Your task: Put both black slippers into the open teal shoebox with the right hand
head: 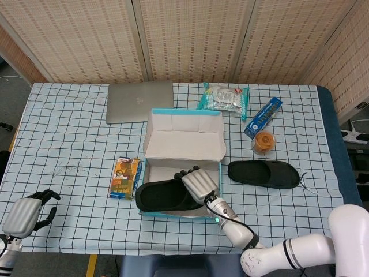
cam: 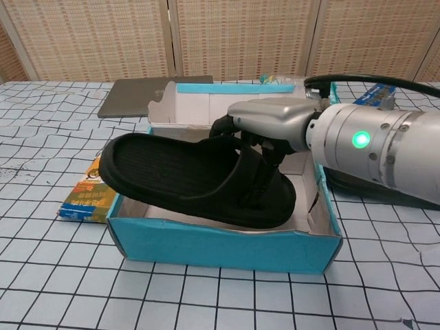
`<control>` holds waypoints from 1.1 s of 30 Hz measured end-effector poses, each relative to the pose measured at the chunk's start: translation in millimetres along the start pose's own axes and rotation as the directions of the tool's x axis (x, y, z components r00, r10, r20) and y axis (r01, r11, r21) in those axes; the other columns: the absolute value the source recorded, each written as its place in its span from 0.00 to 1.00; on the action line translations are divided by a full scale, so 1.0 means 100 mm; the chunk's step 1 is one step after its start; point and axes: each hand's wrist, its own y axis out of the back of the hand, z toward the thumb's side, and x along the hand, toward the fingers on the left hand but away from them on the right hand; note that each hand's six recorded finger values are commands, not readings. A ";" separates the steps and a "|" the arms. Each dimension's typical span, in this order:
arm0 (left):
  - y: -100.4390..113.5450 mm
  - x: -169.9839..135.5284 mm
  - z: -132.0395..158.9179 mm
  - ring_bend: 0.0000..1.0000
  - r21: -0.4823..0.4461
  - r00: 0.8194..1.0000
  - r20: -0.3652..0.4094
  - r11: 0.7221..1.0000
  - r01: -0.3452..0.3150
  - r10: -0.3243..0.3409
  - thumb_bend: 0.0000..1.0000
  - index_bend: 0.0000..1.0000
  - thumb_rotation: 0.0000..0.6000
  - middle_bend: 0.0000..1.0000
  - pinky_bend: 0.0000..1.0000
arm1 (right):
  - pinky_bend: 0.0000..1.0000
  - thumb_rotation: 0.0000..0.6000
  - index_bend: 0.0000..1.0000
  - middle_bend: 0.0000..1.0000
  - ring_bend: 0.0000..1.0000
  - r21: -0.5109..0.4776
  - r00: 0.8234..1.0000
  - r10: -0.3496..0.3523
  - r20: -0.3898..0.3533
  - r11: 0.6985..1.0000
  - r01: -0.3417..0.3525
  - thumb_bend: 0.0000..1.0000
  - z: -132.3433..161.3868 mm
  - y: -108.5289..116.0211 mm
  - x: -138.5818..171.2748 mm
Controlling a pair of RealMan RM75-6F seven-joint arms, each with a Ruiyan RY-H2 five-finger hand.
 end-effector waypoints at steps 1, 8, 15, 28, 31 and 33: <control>-0.01 0.00 0.00 0.42 -0.001 1.000 -0.001 1.000 0.002 -0.002 0.47 0.41 1.00 0.37 0.60 | 0.27 1.00 0.53 0.54 0.41 0.000 1.000 0.000 0.003 1.000 0.000 0.00 -0.01 -0.01 0.00; -0.02 0.00 0.01 0.42 0.001 1.000 -0.001 1.000 0.009 -0.009 0.47 0.41 1.00 0.37 0.60 | 0.27 1.00 0.53 0.54 0.41 0.053 0.999 0.017 0.051 0.998 -0.020 0.00 -0.13 -0.11 -0.03; -0.02 0.00 0.01 0.42 0.002 1.000 0.001 1.000 0.009 -0.009 0.47 0.41 1.00 0.37 0.60 | 0.14 1.00 0.33 0.34 0.15 0.095 0.996 0.022 0.088 0.995 -0.030 0.00 -0.22 -0.23 -0.10; -0.03 0.01 0.00 0.42 -0.001 1.000 -0.001 1.000 0.011 -0.011 0.47 0.41 1.00 0.37 0.60 | 0.00 1.00 0.00 0.00 0.00 -0.011 0.998 0.051 -0.042 0.999 -0.052 0.00 -0.20 -0.29 -0.07; -0.04 0.01 0.01 0.42 -0.001 1.000 0.000 1.000 0.015 -0.015 0.47 0.41 1.00 0.37 0.60 | 0.00 1.00 0.00 0.00 0.00 -0.031 0.998 0.032 -0.060 0.999 -0.034 0.00 -0.23 -0.22 -0.02; -0.04 0.01 0.01 0.42 0.005 1.000 0.003 1.000 0.017 -0.017 0.47 0.41 1.00 0.37 0.60 | 0.00 1.00 0.00 0.00 0.00 -0.065 0.997 0.024 -0.068 0.998 -0.029 0.00 -0.25 -0.16 0.02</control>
